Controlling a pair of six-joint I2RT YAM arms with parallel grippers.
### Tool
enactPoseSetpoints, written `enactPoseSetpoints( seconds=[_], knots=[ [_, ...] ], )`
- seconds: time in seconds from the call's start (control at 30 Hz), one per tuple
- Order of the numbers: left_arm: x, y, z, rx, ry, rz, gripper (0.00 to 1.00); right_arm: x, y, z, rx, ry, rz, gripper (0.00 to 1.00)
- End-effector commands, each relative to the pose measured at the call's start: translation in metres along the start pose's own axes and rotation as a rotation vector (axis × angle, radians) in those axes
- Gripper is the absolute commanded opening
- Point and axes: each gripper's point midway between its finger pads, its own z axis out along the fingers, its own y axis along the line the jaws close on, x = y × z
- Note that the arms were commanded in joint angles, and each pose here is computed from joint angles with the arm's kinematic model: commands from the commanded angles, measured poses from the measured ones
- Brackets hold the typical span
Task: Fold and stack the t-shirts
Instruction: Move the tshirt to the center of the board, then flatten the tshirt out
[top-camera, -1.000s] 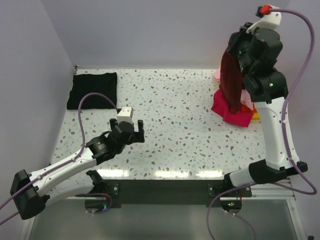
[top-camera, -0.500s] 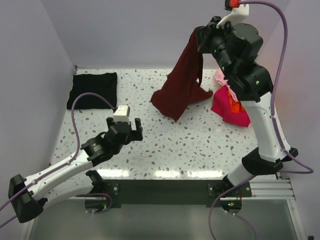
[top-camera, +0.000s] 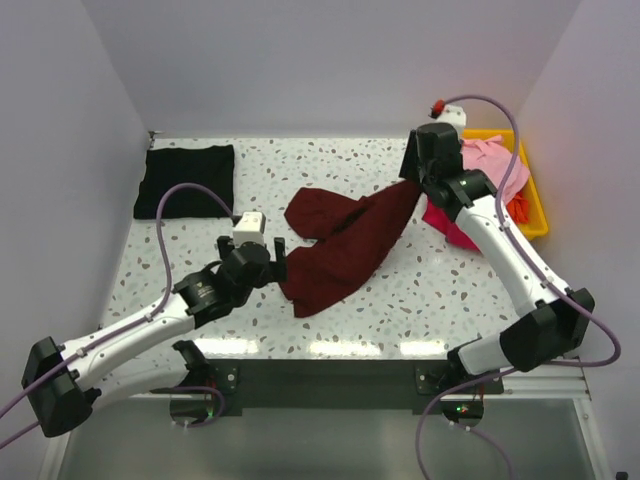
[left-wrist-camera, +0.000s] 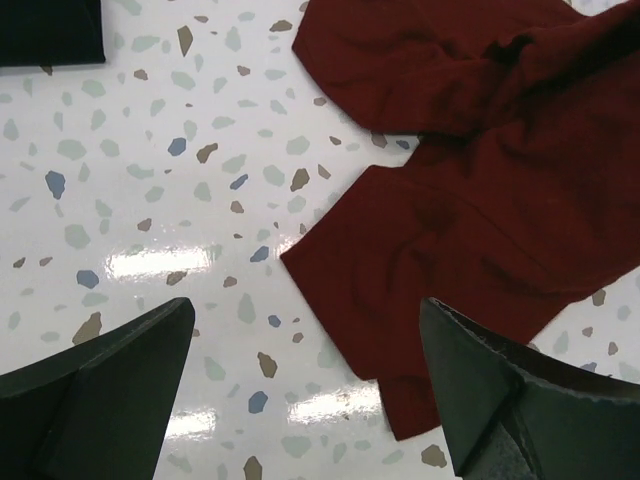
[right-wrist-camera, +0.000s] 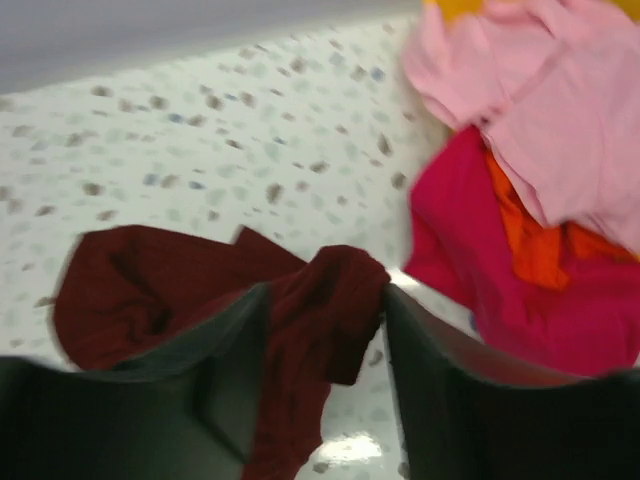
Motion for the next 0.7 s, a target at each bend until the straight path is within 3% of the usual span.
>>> enactPoseSetpoints(
  seconds=[0.0, 0.1, 0.47, 0.57, 0.67],
  knots=[
    [0.006, 0.002, 0.008, -0.033, 0.009, -0.029, 1.00, 0.015, -0.048, -0.001, 0.127, 0.001, 0.065, 0.75],
    [0.019, -0.002, 0.015, -0.017, 0.044, -0.021, 1.00, 0.046, -0.044, 0.003, 0.084, 0.085, 0.024, 0.81],
    [0.109, -0.013, 0.020, 0.067, 0.274, -0.094, 0.84, 0.147, -0.040, 0.004, -0.010, 0.297, 0.047, 0.81],
    [0.120, -0.017, 0.018, 0.073, 0.298, -0.107, 0.84, 0.158, -0.021, -0.008, -0.128, 0.328, 0.062, 0.76],
    [0.117, -0.011, 0.017, 0.036, 0.281, -0.144, 0.88, 0.182, 0.022, -0.035, -0.275, 0.359, -0.036, 0.75]
  ],
)
